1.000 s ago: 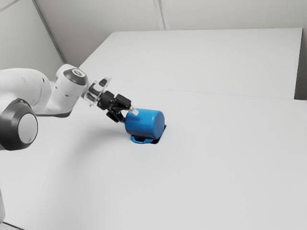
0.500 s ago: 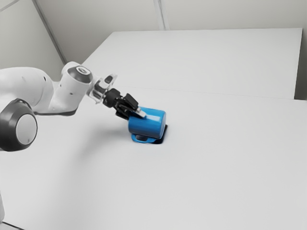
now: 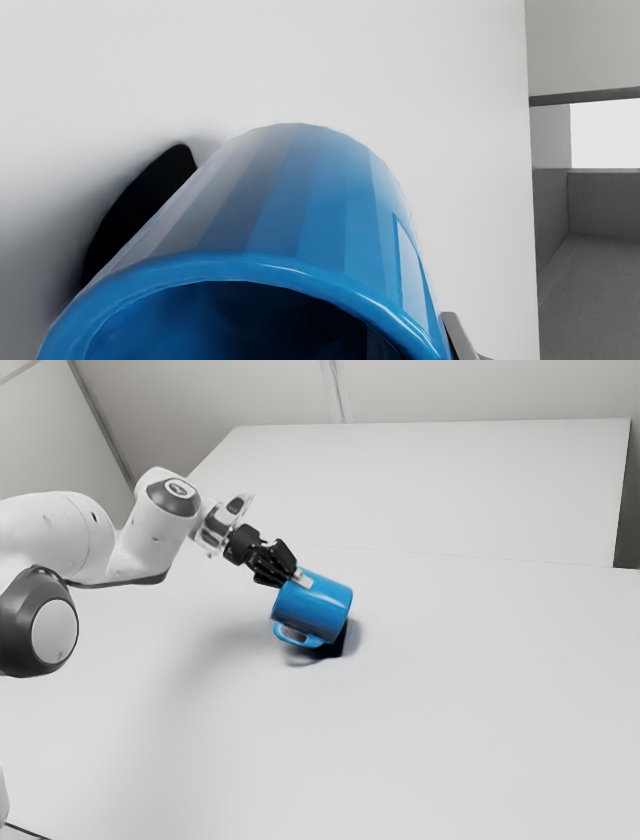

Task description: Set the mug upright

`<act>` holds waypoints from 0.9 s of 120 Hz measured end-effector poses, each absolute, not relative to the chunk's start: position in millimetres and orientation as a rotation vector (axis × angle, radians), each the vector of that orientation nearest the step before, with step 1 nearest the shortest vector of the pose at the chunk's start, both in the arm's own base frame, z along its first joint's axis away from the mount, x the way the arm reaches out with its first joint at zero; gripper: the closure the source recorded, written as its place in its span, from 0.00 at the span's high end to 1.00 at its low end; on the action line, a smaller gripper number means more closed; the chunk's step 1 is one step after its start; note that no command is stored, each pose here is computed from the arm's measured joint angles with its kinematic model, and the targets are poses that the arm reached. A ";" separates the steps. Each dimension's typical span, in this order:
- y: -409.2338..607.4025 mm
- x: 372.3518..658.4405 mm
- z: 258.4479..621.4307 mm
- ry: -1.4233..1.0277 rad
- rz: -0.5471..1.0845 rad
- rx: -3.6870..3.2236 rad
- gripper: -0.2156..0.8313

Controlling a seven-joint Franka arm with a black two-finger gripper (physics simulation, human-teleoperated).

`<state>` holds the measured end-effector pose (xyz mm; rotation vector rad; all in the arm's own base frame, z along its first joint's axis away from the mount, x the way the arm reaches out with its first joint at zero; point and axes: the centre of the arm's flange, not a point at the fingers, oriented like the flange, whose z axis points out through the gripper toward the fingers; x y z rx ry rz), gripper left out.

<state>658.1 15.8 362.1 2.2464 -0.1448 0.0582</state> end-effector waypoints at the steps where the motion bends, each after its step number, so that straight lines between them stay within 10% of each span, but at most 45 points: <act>1: 15.8 657.8 363.1 -0.146 0.059 2.248 0.13; 40: -20.9 594.4 436.9 -0.531 -0.007 2.768 0.12; 108: -63.9 555.4 398.2 -0.632 -0.185 3.137 0.12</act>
